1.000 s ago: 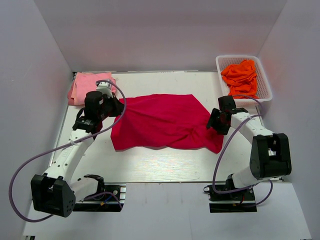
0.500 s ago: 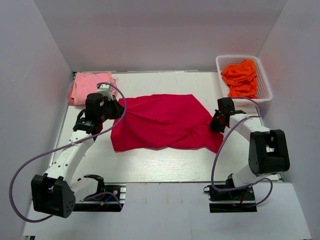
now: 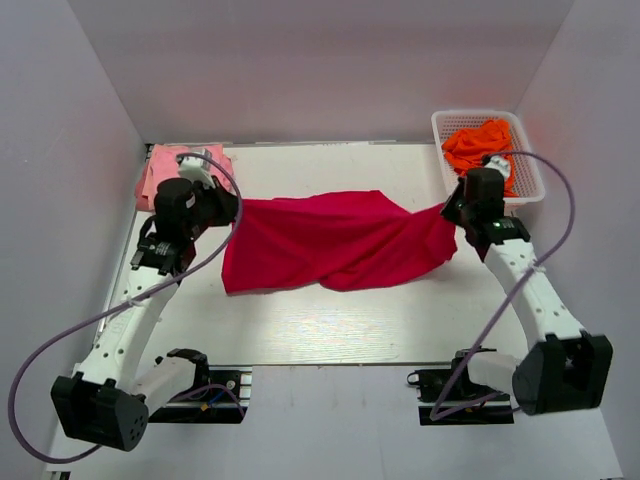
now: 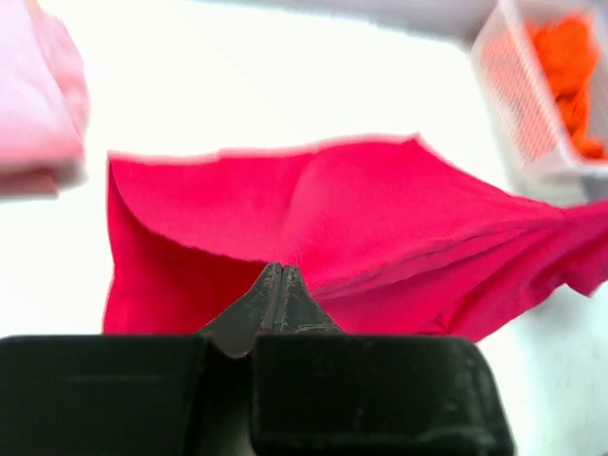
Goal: Fold and stack the t-shirts
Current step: Flatten out the tshirt
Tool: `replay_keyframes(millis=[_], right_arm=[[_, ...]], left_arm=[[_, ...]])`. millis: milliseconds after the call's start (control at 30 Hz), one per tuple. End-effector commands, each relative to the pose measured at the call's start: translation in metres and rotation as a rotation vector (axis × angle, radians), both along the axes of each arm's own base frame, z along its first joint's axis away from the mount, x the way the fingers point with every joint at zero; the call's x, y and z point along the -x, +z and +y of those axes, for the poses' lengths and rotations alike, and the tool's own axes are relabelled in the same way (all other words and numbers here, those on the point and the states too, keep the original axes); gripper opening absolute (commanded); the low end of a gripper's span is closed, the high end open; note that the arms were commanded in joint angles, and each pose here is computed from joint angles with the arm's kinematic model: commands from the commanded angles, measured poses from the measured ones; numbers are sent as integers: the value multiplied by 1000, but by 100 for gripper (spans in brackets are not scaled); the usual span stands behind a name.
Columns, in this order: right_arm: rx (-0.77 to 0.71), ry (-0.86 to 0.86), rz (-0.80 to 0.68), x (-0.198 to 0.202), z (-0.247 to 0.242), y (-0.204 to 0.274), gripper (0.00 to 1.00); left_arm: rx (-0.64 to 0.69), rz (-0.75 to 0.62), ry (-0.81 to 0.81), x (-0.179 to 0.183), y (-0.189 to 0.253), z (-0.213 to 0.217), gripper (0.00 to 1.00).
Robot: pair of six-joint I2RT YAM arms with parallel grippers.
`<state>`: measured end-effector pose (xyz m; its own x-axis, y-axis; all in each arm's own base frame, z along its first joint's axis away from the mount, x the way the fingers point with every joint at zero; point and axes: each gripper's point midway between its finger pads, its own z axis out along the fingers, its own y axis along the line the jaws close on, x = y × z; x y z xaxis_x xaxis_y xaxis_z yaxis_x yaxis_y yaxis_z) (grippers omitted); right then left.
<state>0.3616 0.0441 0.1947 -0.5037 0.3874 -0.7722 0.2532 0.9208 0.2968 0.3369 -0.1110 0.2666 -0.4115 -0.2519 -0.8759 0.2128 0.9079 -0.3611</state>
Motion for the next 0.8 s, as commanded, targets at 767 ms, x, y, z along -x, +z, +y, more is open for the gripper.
replay_keyframes(millis=[767], right_arm=[[404,8,-1085,185,-52,426,0]], left_arm=[[123,-839,115,172,347,57,0]])
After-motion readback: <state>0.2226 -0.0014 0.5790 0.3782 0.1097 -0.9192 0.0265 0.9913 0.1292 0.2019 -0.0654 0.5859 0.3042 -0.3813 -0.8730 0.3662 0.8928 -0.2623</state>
